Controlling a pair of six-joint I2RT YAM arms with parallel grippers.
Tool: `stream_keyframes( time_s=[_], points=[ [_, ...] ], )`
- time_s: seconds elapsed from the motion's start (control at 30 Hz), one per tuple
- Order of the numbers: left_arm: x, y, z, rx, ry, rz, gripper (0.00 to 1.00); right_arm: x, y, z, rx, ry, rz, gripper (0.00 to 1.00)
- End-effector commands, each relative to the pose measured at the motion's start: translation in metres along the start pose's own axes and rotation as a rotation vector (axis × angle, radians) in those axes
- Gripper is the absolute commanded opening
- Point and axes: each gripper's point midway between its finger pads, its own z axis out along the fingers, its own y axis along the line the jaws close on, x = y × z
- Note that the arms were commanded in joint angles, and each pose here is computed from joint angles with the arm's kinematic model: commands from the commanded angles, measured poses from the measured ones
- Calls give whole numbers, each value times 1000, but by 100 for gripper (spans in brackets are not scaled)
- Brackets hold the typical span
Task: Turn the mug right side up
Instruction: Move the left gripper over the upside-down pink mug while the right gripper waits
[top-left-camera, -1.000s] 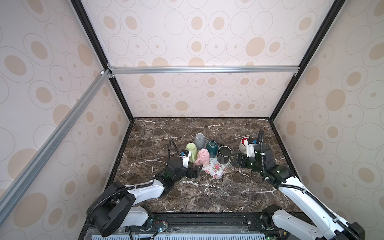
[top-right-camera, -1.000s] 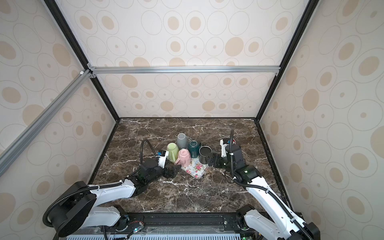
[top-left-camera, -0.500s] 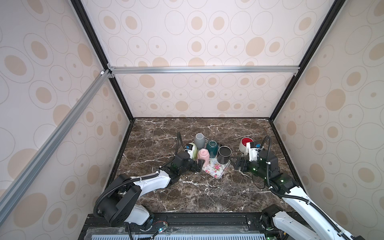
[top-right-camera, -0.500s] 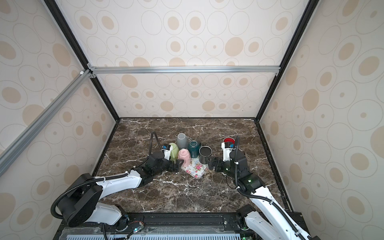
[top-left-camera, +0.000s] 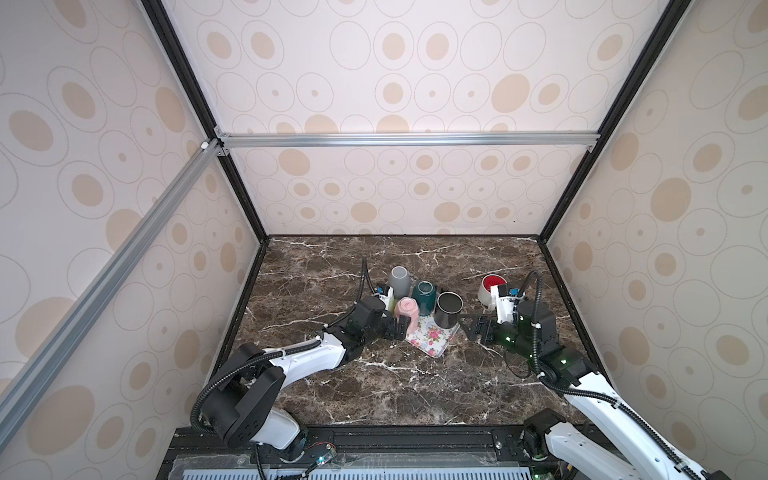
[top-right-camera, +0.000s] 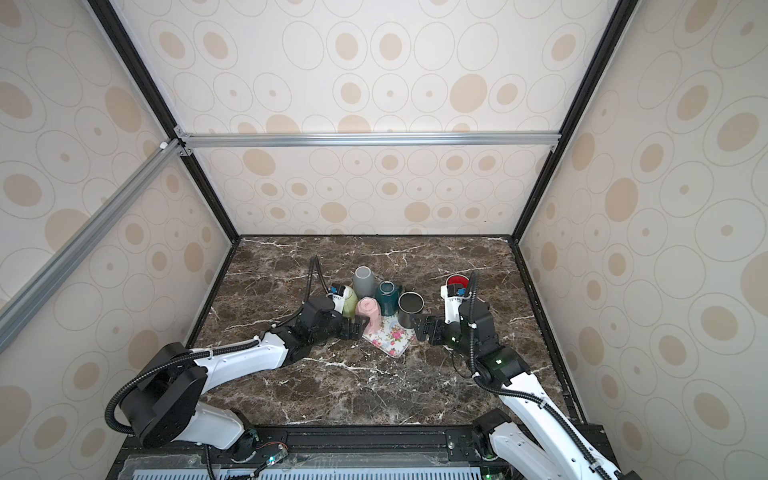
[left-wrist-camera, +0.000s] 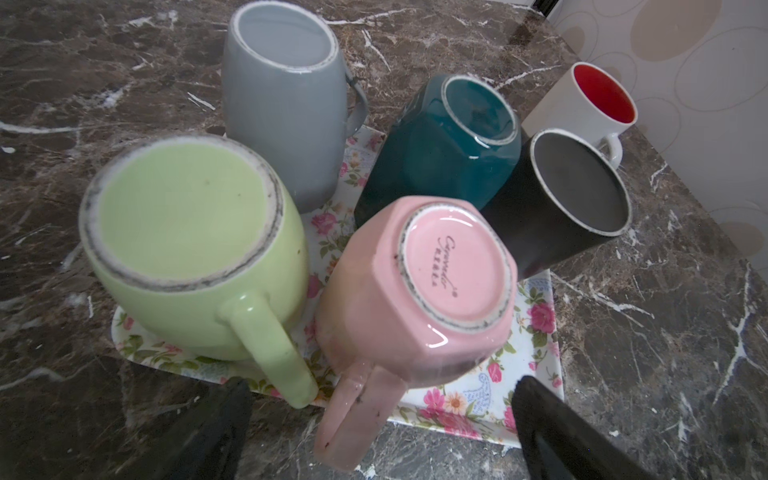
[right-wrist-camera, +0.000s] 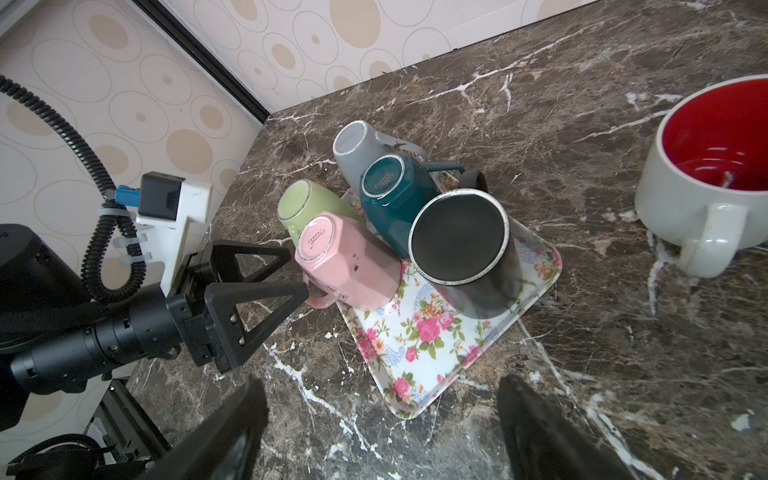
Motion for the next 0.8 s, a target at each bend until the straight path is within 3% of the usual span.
stream_keyframes(
  time_s=[0.0,0.43,0.6,0.77],
  points=[
    [1,0,0,-17,13,9,98,10,-2,-5,1,14,-5,89],
    [18,-24,27,45,79,8,98,24,-9,-16,7,-6,-13,90],
    [22,-50,27,115,85,-4,98,27,-11,-13,13,8,0,89],
    [23,-53,23,89,81,22,98,30,-12,-13,21,35,20,89]
  ],
)
